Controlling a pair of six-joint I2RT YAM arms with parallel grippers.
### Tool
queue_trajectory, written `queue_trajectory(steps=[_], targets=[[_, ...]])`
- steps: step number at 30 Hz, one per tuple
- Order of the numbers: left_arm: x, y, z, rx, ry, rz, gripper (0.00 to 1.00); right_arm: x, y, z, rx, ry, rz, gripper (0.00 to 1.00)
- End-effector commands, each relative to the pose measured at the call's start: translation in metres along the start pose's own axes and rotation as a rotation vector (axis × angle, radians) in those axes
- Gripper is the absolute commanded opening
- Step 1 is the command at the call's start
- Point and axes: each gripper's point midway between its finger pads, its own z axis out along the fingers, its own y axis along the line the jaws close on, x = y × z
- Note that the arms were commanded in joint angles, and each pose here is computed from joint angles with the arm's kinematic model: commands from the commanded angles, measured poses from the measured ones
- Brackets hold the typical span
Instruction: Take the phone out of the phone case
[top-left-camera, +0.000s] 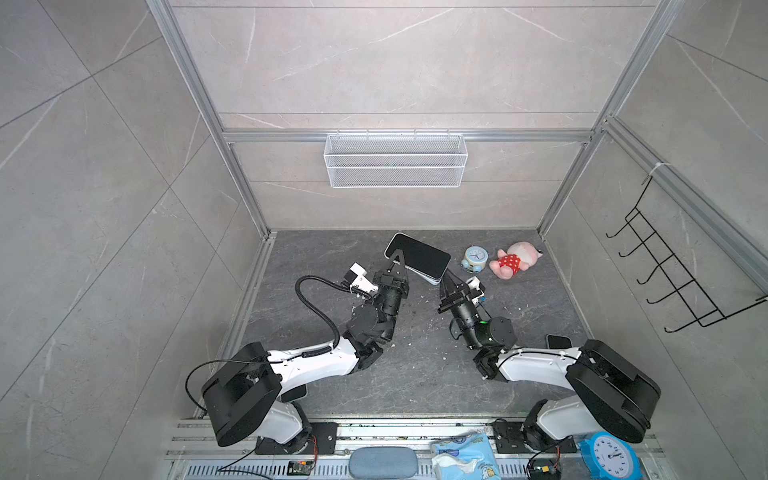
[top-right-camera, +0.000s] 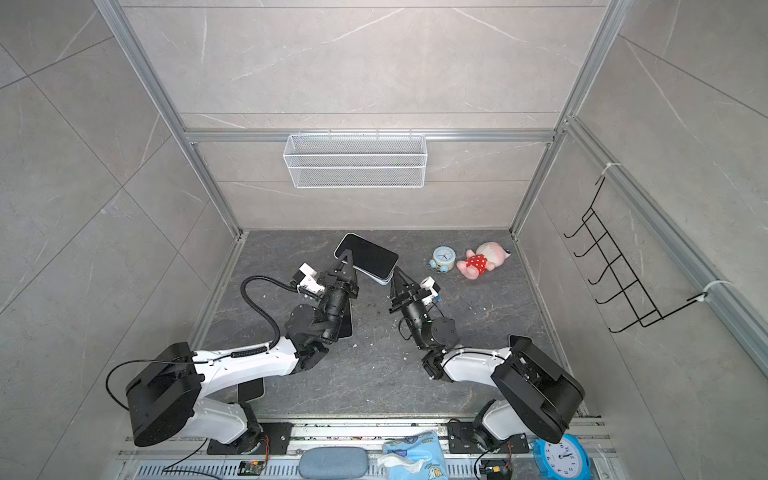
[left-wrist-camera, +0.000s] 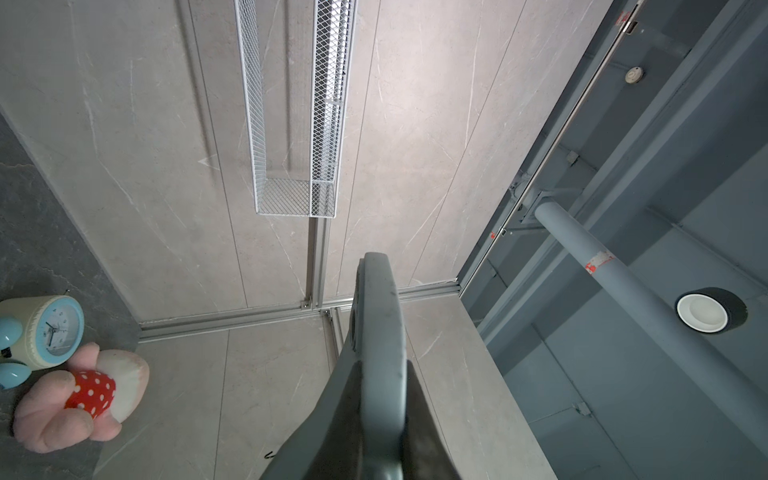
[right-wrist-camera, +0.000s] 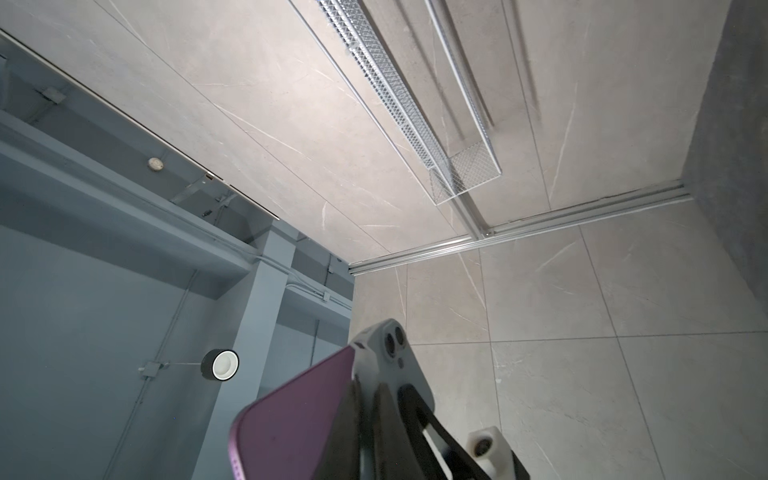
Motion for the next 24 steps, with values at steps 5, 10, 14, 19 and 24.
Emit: queue_trajectory(steps=[5,10,14,19,24], targets=[[0.026,-0.076,0.000,0.224,0.119,-0.165,0.00,0.006,-0.040,-0.009,0.149,0.045,-0.027,0.01],[0.020,-0.069,-0.005,0.207,0.108,-0.137,0.00,0.011,-0.022,-0.016,0.123,0.082,-0.127,0.18],[0.011,-0.055,-0.015,0.172,0.092,-0.107,0.00,0.012,-0.015,-0.028,0.157,0.112,-0.207,0.25],[0.003,-0.033,-0.024,0.098,0.091,-0.073,0.00,0.009,-0.032,-0.043,0.255,0.157,-0.251,0.35],[-0.005,-0.009,-0.029,0.000,0.111,-0.036,0.00,-0.005,-0.045,-0.066,0.323,0.160,-0.290,0.40]])
